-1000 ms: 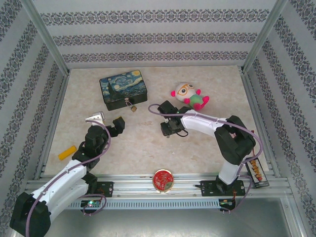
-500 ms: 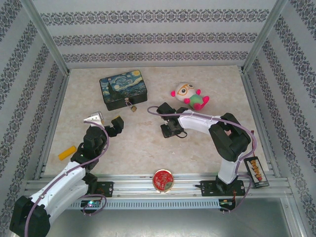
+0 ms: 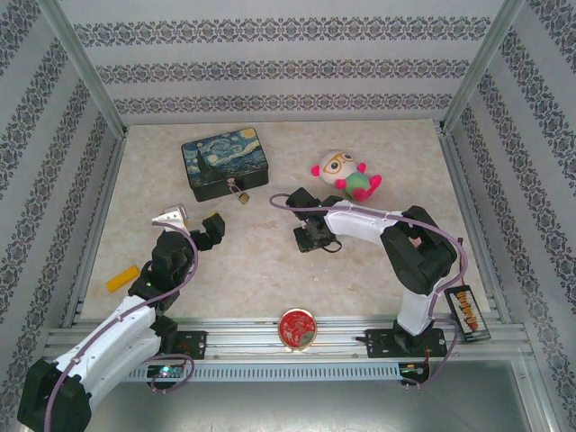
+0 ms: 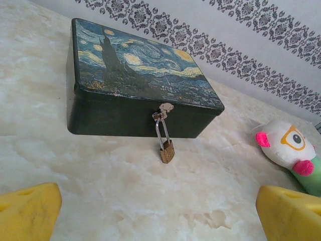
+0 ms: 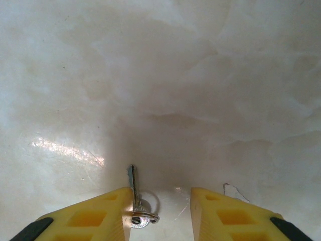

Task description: Unlock the padlock with the key

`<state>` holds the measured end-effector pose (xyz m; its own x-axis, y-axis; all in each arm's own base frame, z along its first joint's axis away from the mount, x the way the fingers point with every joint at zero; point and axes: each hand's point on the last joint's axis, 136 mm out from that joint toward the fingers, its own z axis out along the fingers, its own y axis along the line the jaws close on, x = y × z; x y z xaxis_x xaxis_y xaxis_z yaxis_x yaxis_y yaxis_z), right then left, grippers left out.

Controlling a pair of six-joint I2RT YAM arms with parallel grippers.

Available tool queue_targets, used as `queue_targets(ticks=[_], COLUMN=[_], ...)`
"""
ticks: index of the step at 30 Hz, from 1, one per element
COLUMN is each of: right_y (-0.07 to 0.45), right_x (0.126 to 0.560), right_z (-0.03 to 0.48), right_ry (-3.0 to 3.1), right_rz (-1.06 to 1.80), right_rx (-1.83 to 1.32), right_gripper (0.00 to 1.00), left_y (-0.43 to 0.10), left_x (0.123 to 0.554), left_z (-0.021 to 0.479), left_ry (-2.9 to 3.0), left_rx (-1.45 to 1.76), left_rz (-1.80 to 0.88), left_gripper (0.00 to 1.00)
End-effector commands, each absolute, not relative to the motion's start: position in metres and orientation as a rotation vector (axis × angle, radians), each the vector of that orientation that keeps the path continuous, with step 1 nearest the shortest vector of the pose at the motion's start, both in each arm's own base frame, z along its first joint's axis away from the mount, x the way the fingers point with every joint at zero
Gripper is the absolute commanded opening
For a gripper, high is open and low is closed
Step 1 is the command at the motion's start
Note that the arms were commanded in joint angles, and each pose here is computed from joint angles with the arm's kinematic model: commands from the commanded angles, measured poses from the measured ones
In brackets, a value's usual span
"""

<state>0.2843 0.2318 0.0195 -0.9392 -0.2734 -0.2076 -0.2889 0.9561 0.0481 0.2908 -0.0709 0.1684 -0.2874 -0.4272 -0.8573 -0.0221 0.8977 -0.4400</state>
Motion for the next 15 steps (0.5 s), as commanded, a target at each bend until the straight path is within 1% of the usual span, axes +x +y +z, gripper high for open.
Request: queue_targets(ticks=[1, 6, 11, 15], right_y=[0.227, 0.236, 0.231, 0.227], right_x=[0.281, 0.279, 0.276, 0.271], right_z=[0.021, 0.020, 0.014, 0.015], right_ry=[2.925, 2.935, 2.955, 2.963], right_rz=[0.105, 0.158, 0.128, 0.122], right_rx=[-0.391, -0.405, -0.402, -0.398], right_gripper=[0.37, 0.38, 0.38, 0.36], left_y=[-0.070, -0.070, -0.070, -0.070], left_x=[0.288, 0.288, 0.287, 0.288], left_z=[0.162, 0.162, 0.162, 0.163], left_ry=[1.840, 1.841, 1.843, 1.840], left_rx=[-0.347, -0.346, -0.345, -0.347], left_rz=[-0.398, -0.398, -0.397, -0.398], left_gripper=[0.99, 0.99, 0.99, 0.99])
